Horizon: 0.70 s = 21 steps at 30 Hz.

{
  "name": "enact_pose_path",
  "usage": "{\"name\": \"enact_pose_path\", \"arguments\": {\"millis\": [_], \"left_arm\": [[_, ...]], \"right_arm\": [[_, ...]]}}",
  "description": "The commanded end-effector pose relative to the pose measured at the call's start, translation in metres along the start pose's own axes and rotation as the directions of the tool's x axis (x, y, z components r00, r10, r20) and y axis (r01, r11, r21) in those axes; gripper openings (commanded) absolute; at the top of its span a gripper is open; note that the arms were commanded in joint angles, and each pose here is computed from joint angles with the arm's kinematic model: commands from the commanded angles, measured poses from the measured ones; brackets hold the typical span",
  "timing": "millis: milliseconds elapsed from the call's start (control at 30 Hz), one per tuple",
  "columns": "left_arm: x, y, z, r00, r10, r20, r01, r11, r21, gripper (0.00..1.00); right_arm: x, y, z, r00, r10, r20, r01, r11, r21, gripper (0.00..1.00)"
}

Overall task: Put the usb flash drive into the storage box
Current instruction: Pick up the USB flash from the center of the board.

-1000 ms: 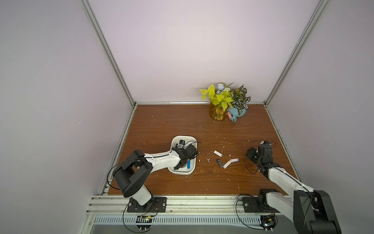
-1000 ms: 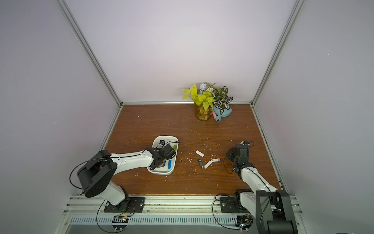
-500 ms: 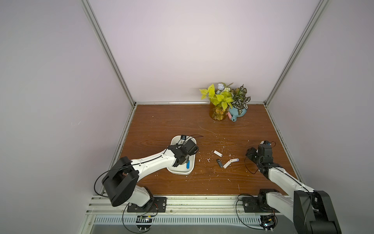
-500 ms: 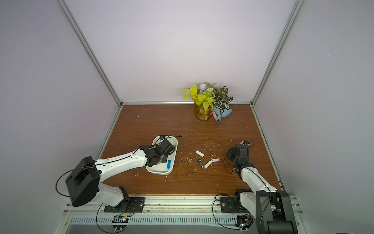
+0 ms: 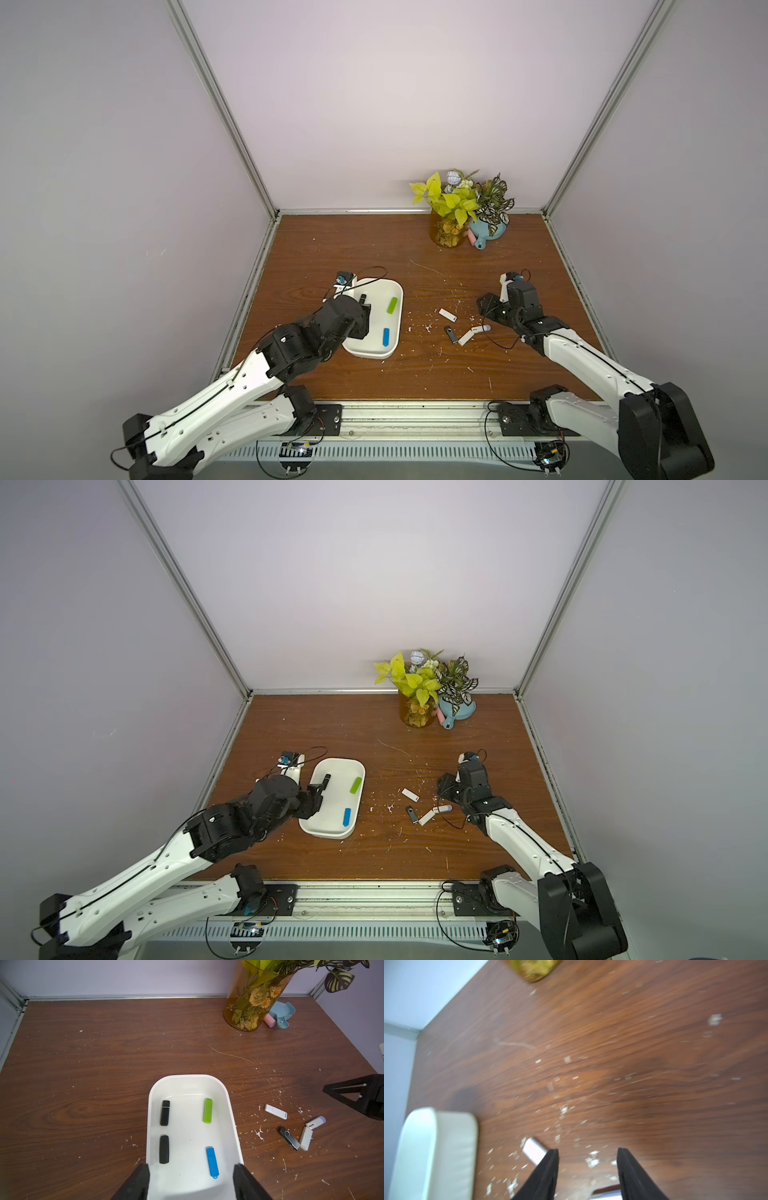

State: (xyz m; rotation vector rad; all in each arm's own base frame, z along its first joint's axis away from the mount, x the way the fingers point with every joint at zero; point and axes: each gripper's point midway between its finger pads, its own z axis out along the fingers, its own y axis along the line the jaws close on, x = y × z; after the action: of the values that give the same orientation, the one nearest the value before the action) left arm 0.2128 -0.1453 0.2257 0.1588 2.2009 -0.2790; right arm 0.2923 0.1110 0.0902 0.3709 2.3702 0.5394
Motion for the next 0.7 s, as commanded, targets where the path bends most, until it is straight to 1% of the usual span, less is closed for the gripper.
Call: {"name": "enact_pose_path", "arguments": {"millis": [0,67,167,333,500,567,667], "left_arm": [[0.004,0.014,-0.005,1.0,0.017,0.009,-0.016,0.999,-0.037,0.64],[0.006,0.015,-0.004,1.0,0.015,0.016,-0.015,0.999,-0.036,0.65],[0.011,0.011,0.002,0.999,0.03,-0.013,-0.031,0.999,-0.031,0.65],[0.015,0.008,0.007,0.998,0.044,-0.039,-0.045,0.998,-0.031,0.66],[0.016,0.008,0.007,0.998,0.041,-0.037,-0.042,0.999,-0.029,0.66],[0.016,0.008,0.007,0.998,0.04,-0.038,-0.041,0.999,-0.03,0.66],[0.016,0.008,0.007,0.998,0.042,-0.04,-0.043,0.999,-0.031,0.66]], "right_arm": [[0.035,-0.004,-0.008,0.994,0.046,-0.1,-0.041,0.998,0.053,0.51],[0.048,0.0,-0.011,0.991,0.044,-0.126,-0.037,0.998,0.057,0.5],[0.061,-0.003,-0.016,0.988,0.041,-0.151,-0.028,0.996,0.083,0.5],[0.066,-0.021,-0.023,0.991,0.046,-0.124,-0.028,0.99,0.14,0.53],[0.08,-0.027,-0.016,0.985,0.071,-0.159,-0.048,0.988,0.147,0.59],[0.08,-0.03,-0.013,0.986,0.078,-0.15,-0.054,0.986,0.159,0.62],[0.077,-0.032,-0.007,0.988,0.077,-0.136,-0.052,0.983,0.178,0.63]]}}
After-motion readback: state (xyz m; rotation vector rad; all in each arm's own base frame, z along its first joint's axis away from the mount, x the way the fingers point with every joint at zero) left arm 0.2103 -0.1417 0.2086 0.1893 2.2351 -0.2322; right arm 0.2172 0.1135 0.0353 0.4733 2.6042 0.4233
